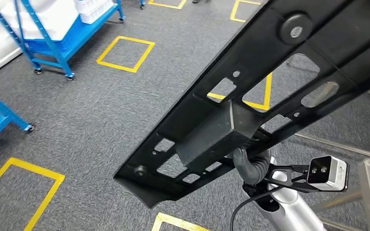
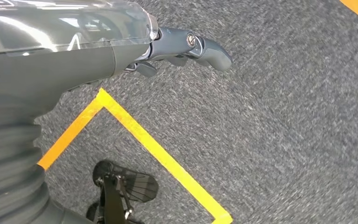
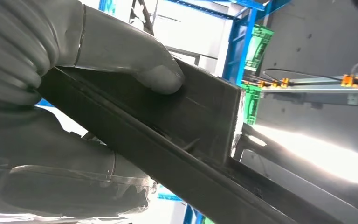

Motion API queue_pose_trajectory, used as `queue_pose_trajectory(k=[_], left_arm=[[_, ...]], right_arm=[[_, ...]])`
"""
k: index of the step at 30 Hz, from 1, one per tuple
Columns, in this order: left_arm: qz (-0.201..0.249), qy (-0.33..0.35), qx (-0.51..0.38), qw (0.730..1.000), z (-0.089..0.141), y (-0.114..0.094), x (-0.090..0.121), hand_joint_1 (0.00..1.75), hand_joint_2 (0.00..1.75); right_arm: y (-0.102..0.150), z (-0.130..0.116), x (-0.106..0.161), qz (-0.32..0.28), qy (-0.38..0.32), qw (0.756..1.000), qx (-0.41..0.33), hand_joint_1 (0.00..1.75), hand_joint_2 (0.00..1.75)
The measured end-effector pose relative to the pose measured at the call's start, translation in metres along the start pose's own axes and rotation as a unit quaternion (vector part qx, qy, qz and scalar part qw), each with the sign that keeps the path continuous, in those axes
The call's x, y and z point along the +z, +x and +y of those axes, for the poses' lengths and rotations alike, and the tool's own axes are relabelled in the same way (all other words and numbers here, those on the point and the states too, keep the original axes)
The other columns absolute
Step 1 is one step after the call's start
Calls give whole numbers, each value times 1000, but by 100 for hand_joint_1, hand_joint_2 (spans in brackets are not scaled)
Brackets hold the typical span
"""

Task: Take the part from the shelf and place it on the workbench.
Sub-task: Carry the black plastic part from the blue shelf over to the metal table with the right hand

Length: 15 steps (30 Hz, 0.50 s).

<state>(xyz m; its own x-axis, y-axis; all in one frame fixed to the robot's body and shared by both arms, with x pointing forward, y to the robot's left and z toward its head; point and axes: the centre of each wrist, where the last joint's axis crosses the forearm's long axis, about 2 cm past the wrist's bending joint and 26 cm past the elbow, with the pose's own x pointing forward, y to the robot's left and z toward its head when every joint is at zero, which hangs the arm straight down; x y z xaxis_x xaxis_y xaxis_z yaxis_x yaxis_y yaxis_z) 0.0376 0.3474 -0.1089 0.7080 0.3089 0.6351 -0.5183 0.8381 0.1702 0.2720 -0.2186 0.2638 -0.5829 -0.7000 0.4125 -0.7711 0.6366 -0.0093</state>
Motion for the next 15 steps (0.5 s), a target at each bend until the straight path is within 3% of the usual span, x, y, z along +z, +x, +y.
queue_pose_trajectory(k=[15], left_arm=[[5, 3, -1, 1000, 1, -4, 3, 0, 175]], right_arm=[[5, -17, 17, 25, -7, 1000, 14, 175, 175]])
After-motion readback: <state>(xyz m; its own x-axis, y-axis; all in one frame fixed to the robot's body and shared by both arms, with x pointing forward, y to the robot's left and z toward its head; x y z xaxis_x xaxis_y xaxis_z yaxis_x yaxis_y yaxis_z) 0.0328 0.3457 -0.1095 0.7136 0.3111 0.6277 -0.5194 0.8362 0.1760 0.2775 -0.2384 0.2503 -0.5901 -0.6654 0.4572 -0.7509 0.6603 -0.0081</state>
